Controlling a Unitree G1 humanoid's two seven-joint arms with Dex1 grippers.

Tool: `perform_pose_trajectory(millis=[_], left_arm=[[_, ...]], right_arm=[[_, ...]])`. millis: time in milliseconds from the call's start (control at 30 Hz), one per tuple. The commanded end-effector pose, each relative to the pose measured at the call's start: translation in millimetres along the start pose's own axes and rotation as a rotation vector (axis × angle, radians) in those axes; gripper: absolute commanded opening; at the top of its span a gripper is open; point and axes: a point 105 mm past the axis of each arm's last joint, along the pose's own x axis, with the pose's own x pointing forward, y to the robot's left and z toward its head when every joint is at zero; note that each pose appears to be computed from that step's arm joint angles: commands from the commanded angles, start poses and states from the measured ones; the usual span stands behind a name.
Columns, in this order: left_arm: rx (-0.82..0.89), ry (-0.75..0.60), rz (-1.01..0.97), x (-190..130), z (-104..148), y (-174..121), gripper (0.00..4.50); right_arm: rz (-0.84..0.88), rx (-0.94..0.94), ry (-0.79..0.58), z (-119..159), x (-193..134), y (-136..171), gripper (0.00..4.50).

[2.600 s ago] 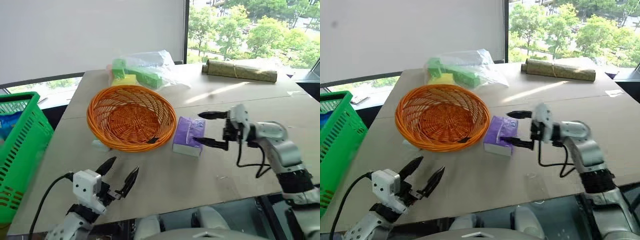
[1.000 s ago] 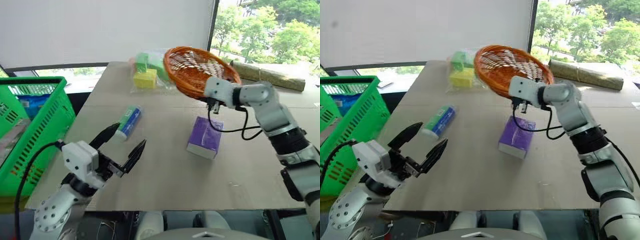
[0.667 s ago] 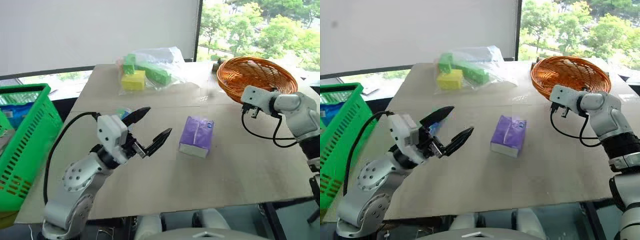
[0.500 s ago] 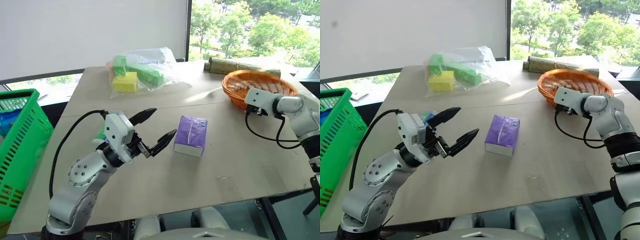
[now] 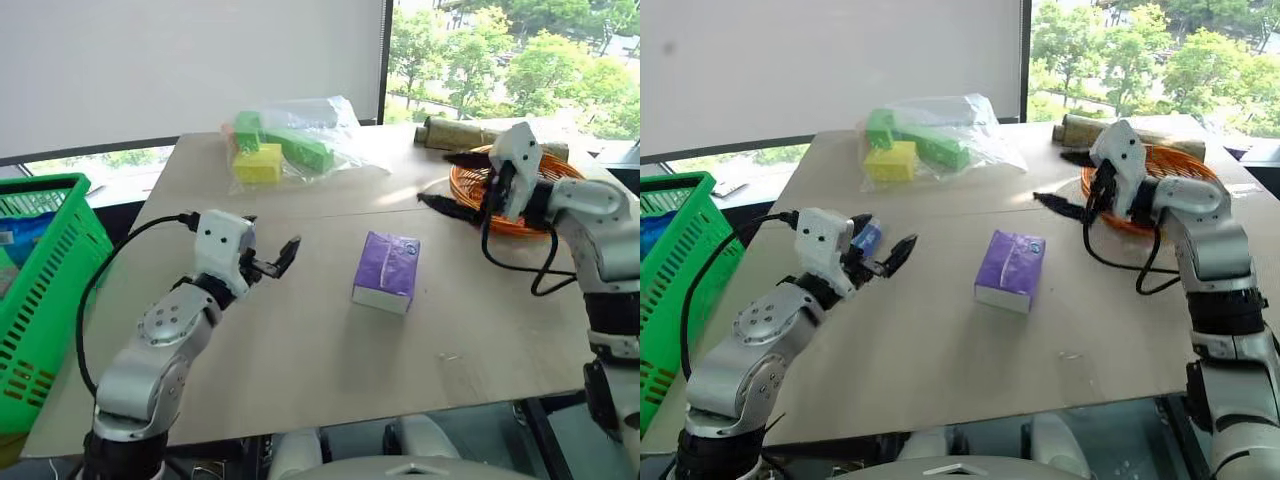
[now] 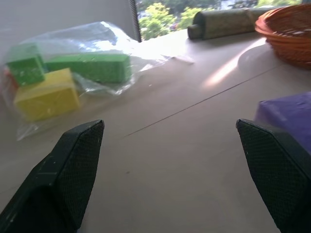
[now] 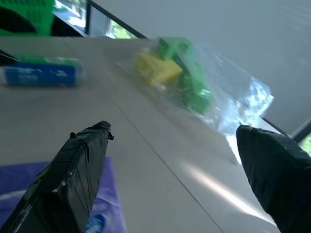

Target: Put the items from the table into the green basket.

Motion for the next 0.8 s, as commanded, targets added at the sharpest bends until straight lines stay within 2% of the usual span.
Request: perform_pose_trajectory(millis=[33, 167, 300, 500, 667, 700, 733, 800], left_arm=[[0.08, 0.072, 0.159, -1.4, -8.1, 35.5, 4.5], [0.088, 0.168, 0.237, -2.1, -24.6, 56.4, 4.5], [0.035, 0.35, 0.232, -1.8, -61.7, 60.1, 4.5], [0.007, 0.509, 0.241, 0.8, -97.7, 68.7, 4.5], [-0.04, 0.549, 0.215, 5.7, -106.6, 65.7, 4.5], [-0.042, 0.538, 0.221, 6.9, -104.9, 66.4, 4.24], [-0.043, 0.529, 0.223, 7.7, -103.3, 66.6, 4.24], [-0.044, 0.523, 0.22, 7.7, -101.8, 65.9, 3.46]], right_arm=[[0.174, 0.053, -0.085, 25.3, -2.0, 37.5, 4.45], [0.245, 0.123, -0.094, 28.3, -2.3, 54.3, 4.45], [0.278, 0.137, -0.11, 31.2, 1.7, 64.6, 4.45], [0.292, 0.115, -0.087, 26.9, 0.3, 68.0, 4.45], [0.276, 0.103, -0.083, 24.8, 0.1, 66.2, 4.45], [0.273, 0.099, -0.081, 24.4, 0.1, 66.1, 4.48], [0.271, 0.097, -0.081, 24.2, 0.0, 66.0, 4.48], [0.265, 0.096, -0.083, 23.9, -0.2, 65.5, 4.5]])
